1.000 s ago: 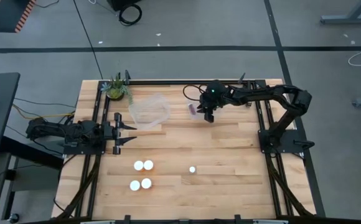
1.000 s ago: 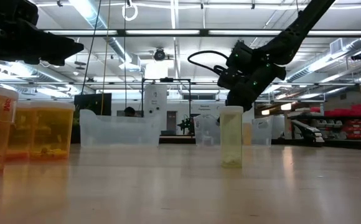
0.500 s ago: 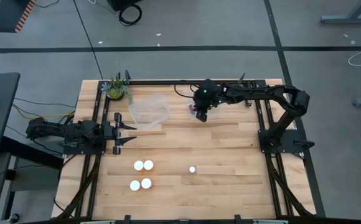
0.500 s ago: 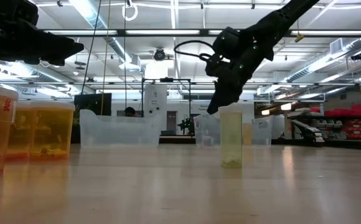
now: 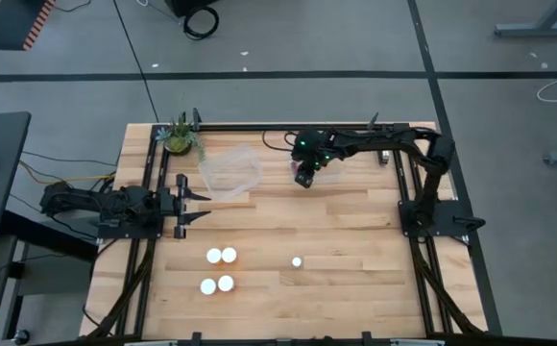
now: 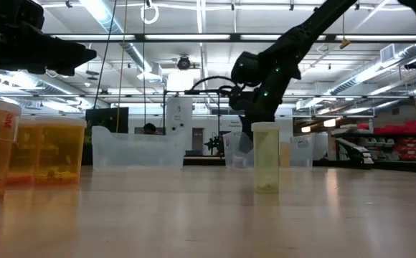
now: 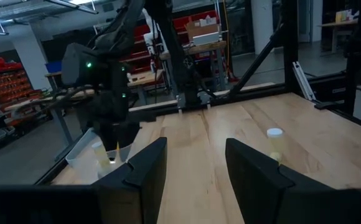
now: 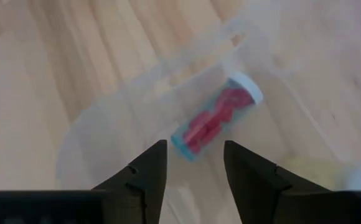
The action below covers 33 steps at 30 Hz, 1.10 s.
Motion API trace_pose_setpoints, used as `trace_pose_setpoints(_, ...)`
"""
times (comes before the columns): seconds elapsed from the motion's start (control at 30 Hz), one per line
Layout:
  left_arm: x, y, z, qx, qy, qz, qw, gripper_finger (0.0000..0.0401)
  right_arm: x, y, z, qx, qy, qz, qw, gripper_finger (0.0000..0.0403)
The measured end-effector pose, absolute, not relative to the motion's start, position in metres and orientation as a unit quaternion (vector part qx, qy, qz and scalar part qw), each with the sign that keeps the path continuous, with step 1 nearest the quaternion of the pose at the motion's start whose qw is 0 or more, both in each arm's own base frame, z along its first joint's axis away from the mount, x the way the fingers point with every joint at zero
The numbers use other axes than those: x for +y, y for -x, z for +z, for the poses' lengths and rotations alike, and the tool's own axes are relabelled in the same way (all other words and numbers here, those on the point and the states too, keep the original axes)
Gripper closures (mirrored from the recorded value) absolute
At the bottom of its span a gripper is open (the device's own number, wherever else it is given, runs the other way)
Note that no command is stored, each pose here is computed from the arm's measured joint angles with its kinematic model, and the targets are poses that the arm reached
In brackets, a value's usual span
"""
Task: Pick and place medicine bottles into bin by pill shape (circle, oval)
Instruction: Put the blue pill bottle into the right transparent bin
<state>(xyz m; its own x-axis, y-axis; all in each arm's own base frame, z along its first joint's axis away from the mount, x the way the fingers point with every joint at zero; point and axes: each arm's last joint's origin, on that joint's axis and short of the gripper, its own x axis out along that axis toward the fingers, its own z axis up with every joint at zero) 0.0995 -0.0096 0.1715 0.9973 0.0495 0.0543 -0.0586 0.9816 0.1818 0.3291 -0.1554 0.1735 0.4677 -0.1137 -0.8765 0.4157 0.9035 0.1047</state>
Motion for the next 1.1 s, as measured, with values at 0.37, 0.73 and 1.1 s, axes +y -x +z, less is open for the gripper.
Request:
trace_pose_setpoints(0.37,-0.01,-0.099,0.171,-0.025,-0.092,0.027,0.995,0.0229,-0.172,-0.346,0.171,0.504,-0.192,-0.173,0.824,0.0237)
trace_pose_setpoints(0.73,-0.01,-0.099,0.171,-0.024,-0.092,0.027,0.995,0.0229,-0.175,-0.342,0.162,0.522,-0.196,-0.174,0.812,0.0237)
trace_pose_setpoints(1.1,-0.01,-0.099,0.171,-0.025,-0.092,0.027,0.995,0.0229,-0.176,-0.343,0.152,0.535,-0.183,-0.168,0.807,0.0238)
